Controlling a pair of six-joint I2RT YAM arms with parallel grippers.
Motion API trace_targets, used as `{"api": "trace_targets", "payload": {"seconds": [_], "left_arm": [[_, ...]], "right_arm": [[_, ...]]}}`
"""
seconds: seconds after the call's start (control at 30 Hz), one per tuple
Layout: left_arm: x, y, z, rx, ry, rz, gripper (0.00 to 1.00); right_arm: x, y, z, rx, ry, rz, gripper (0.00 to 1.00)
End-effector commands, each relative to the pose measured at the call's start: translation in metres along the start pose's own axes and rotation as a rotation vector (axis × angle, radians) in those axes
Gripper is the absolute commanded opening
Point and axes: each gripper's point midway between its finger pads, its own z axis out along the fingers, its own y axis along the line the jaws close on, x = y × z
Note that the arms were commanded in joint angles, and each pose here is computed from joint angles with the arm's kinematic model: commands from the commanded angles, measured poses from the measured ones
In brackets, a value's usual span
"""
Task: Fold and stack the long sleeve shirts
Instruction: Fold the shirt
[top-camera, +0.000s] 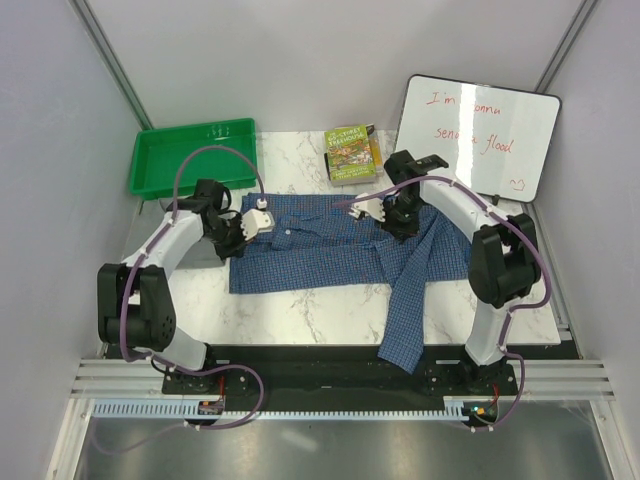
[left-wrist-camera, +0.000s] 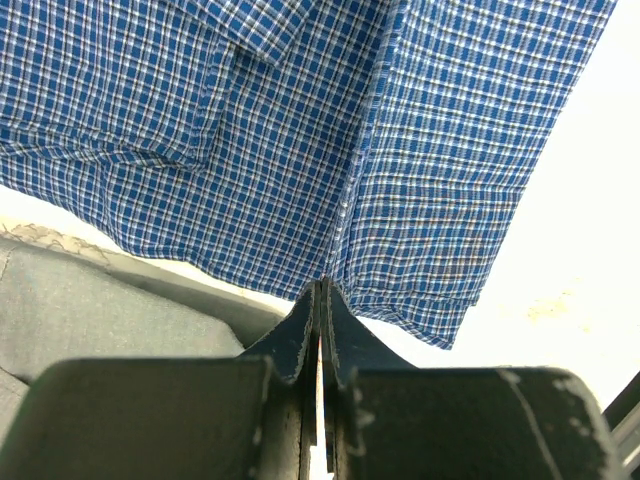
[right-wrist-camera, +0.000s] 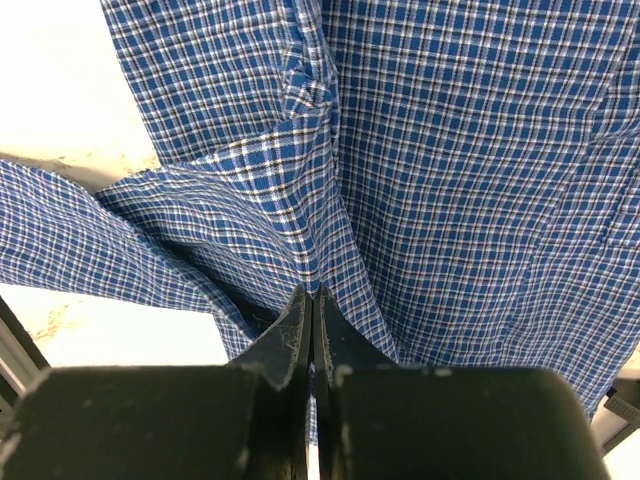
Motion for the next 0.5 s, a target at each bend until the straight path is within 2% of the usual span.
{"api": "trace_targets", "payload": {"seconds": [0.0, 0.2, 0.33, 0.37, 0.43, 0.47], "left_arm": [[-0.001, 0.006, 0.003, -0.007, -0.016, 0.009, 0.02], [0.008, 0.017, 0.017, -0.016, 0.019, -0.036, 0.02], [0.011, 0.027, 0.023, -0.047, 0.035, -0.056, 0.02], [0.012, 0.028, 0.024, -0.046, 0.039, -0.064, 0.02], [0.012, 0.031, 0.024, -0.056, 0.044, -0.075, 0.12], [0.011, 0.032, 0.024, -0.06, 0.044, -0.088, 0.19]], "right_arm": [[-0.007, -0.016, -0.006, 0.045, -0.005, -0.004, 0.02], [-0.009, -0.044, 0.011, 0.101, 0.004, 0.077, 0.03], [-0.012, -0.054, 0.018, 0.129, -0.005, 0.143, 0.08], [-0.011, -0.054, 0.02, 0.129, 0.003, 0.149, 0.21], [-0.006, -0.05, 0.02, 0.129, 0.019, 0.168, 0.4], [0.0, -0.05, 0.018, 0.134, 0.022, 0.207, 0.56]]}}
